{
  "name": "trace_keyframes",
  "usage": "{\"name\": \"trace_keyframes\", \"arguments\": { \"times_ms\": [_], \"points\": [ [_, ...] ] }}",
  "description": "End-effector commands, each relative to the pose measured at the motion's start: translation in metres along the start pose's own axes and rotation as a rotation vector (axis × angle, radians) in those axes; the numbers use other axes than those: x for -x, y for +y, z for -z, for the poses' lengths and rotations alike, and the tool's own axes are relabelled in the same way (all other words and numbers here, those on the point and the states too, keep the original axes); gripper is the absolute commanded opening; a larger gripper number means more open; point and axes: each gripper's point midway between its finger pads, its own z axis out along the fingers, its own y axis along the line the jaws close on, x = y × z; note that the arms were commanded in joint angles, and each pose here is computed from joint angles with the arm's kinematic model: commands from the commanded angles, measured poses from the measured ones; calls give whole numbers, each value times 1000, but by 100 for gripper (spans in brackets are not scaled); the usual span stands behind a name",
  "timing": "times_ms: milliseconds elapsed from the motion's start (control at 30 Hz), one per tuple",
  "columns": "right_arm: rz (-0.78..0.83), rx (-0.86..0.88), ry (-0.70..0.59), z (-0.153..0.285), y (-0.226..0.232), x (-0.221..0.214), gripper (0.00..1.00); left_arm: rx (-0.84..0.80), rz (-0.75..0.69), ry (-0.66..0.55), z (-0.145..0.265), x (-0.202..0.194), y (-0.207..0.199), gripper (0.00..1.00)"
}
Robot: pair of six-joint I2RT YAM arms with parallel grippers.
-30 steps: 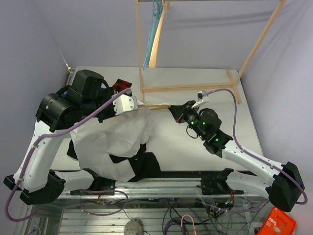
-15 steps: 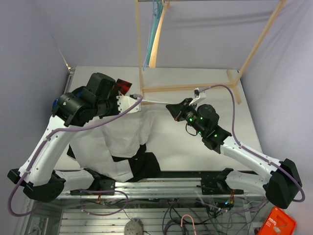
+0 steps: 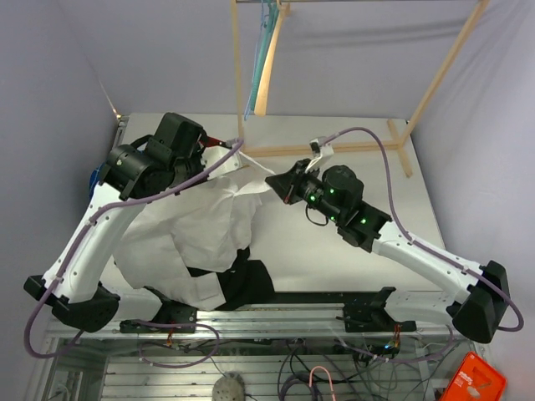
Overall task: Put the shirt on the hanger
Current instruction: Hang the shirt on the hanger.
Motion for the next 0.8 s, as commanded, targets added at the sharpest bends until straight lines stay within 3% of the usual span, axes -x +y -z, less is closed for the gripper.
{"name": "trace_keyframes", "arguments": {
  "times_ms": [0,467,767],
  "points": [
    [28,121,39,-3,40,-12,0,90,166,16,-4,7,23,7],
    [111,496,147,-19,188,-68,0,131,315,-134,-14,61,56,7],
    [124,558,100,-7,221,-69,0,88,314,-298,4,98,64,7]
  ]
}}
